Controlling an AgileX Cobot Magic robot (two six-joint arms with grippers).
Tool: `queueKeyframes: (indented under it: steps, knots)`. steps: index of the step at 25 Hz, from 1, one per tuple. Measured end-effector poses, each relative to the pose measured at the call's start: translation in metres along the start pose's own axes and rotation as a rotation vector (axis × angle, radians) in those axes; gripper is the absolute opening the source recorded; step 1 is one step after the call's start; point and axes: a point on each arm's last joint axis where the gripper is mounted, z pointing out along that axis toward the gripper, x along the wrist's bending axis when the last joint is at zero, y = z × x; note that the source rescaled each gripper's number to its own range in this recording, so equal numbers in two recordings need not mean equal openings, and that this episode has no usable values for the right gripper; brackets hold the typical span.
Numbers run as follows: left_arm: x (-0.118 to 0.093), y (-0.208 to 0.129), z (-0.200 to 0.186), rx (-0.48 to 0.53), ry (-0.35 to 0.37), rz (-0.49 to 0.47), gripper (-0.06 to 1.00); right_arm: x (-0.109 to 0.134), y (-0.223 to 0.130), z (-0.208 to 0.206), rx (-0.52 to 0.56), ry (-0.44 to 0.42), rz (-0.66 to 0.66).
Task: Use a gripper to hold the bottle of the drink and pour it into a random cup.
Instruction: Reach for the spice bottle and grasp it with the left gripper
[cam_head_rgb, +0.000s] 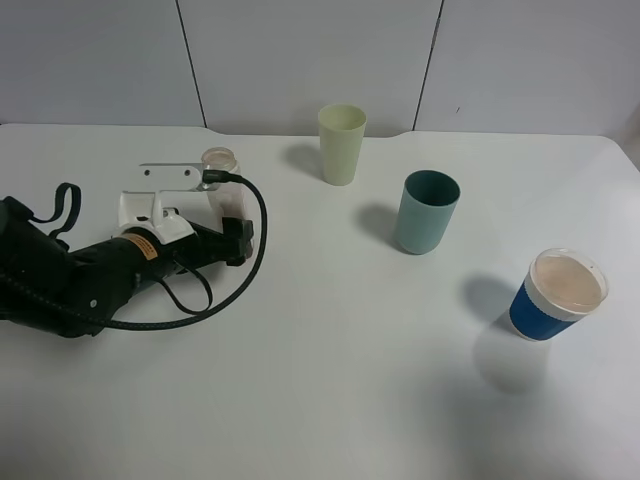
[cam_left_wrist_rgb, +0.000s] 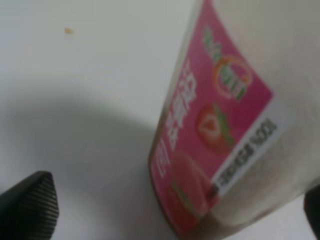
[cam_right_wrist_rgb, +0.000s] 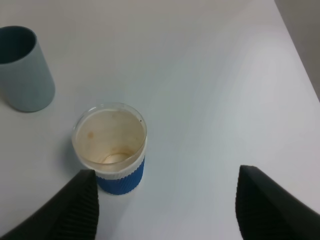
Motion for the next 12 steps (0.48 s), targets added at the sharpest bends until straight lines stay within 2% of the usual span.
queueKeyframes:
  steps: [8,12]
  knots:
    - [-0.001,-0.003,0.011,0.02,0.089,0.039,1.0,0.0,0.0,0.0,0.0,0.0,0.0]
    - [-0.001,0.0,0.013,0.009,0.147,0.023,1.0,0.0,0.0,0.0,0.0,0.0,0.0]
